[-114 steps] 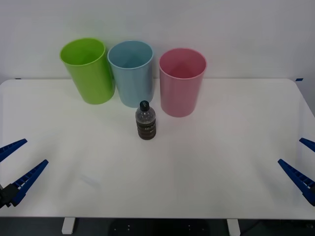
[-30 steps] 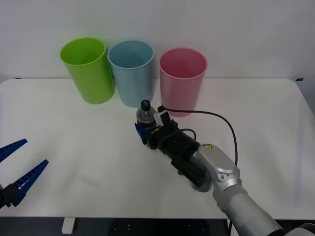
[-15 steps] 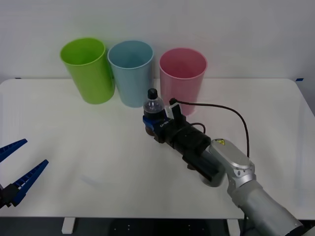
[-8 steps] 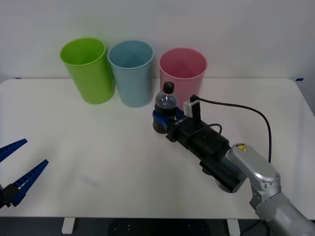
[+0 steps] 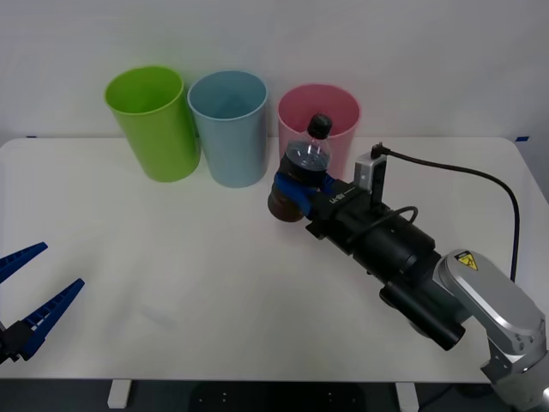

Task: Grasp the object on the table and drop it into the matching bin: aluminum can to the light blue bin, PET bottle to the pink bin.

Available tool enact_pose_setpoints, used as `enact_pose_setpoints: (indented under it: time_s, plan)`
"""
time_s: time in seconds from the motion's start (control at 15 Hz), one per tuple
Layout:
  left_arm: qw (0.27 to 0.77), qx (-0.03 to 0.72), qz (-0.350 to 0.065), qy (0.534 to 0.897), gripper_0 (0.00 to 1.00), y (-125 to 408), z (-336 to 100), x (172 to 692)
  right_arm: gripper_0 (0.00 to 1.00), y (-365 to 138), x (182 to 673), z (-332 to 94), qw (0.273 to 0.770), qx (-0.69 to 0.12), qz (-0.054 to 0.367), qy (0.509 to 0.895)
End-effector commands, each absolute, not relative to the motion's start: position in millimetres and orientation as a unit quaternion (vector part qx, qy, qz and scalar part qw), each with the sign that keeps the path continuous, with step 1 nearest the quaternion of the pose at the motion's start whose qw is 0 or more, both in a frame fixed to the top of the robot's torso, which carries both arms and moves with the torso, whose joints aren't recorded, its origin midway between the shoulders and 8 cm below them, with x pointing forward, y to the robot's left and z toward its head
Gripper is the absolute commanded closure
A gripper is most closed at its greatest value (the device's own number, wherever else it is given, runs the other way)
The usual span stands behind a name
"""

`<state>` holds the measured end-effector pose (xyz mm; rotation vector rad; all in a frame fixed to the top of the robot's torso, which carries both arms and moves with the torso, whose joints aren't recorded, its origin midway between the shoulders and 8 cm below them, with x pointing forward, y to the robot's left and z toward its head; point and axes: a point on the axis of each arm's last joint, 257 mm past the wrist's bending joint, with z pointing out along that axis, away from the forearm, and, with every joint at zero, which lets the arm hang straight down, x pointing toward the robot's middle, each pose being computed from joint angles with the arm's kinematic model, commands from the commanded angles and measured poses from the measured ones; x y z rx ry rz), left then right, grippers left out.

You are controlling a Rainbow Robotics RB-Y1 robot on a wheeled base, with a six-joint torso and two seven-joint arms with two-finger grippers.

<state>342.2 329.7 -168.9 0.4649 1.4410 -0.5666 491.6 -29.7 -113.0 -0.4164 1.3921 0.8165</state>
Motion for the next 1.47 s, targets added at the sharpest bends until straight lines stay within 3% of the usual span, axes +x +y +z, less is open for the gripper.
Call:
enact_pose_setpoints:
  time_s: [0.07, 0.6, 1.07, 1.47]
  plan:
    - [0.691, 0.208, -0.253, 0.645, 0.00, 330, -169, 342, 1.00, -36, 488, -82, 0.687, -0.199, 0.362, 0.598]
    - [0.691, 0.208, -0.253, 0.645, 0.00, 330, -169, 342, 1.00, -47, 508, -3, 0.687, -0.225, 0.383, 0.575]
    - [0.691, 0.208, -0.253, 0.645, 0.00, 330, -169, 342, 1.00, -73, 577, 23, 0.701, -0.222, 0.339, 0.587]
    - [0.691, 0.208, -0.253, 0.645, 0.00, 330, -169, 342, 1.00, -88, 629, 16, 0.702, -0.207, 0.300, 0.612]
